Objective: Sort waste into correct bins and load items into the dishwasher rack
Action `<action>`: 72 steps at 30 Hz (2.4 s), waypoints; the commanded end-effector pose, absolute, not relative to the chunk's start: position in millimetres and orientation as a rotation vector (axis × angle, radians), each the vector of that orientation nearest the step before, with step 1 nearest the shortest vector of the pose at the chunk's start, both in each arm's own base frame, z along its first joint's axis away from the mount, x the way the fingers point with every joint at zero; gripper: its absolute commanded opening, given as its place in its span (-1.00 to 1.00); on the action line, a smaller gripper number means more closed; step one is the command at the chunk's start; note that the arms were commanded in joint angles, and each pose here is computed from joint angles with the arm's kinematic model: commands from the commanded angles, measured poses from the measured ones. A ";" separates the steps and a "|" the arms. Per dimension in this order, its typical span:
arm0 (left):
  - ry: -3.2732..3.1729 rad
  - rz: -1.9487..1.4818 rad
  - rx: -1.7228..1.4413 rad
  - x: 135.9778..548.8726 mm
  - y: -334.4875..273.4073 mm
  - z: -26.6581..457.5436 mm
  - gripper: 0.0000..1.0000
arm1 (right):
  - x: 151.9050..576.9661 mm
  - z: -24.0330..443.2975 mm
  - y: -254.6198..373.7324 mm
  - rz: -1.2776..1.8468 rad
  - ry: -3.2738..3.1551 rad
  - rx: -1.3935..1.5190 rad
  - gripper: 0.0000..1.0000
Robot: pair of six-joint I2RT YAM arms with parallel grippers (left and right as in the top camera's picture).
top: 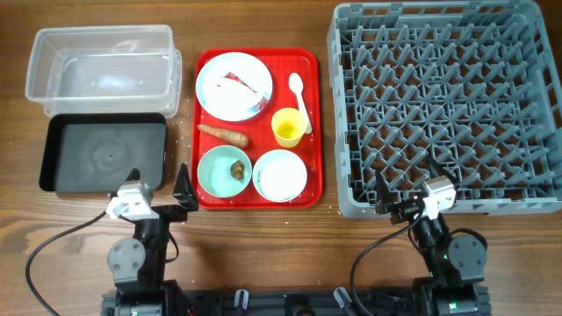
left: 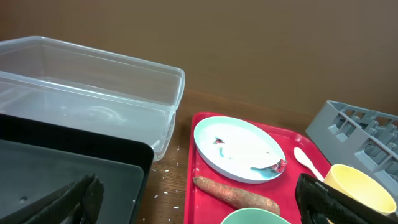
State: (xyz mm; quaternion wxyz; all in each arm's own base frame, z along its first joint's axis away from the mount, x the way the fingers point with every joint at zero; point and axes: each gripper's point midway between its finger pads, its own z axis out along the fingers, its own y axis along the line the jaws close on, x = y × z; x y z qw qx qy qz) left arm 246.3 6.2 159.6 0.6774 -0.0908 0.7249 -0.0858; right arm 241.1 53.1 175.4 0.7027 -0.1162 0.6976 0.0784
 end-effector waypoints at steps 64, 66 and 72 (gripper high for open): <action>2.412 -0.378 -0.306 521.0 -107.6 154.3 1.00 | 364.7 273.8 89.4 0.497 2.156 -0.180 0.99; 2.381 -0.245 -0.400 522.2 -102.9 152.0 0.99 | 362.9 270.4 88.5 0.493 2.173 -0.176 0.99; 2.372 -0.143 -0.492 526.1 -112.7 123.3 0.99 | 358.7 260.9 84.1 0.470 2.219 -0.154 0.99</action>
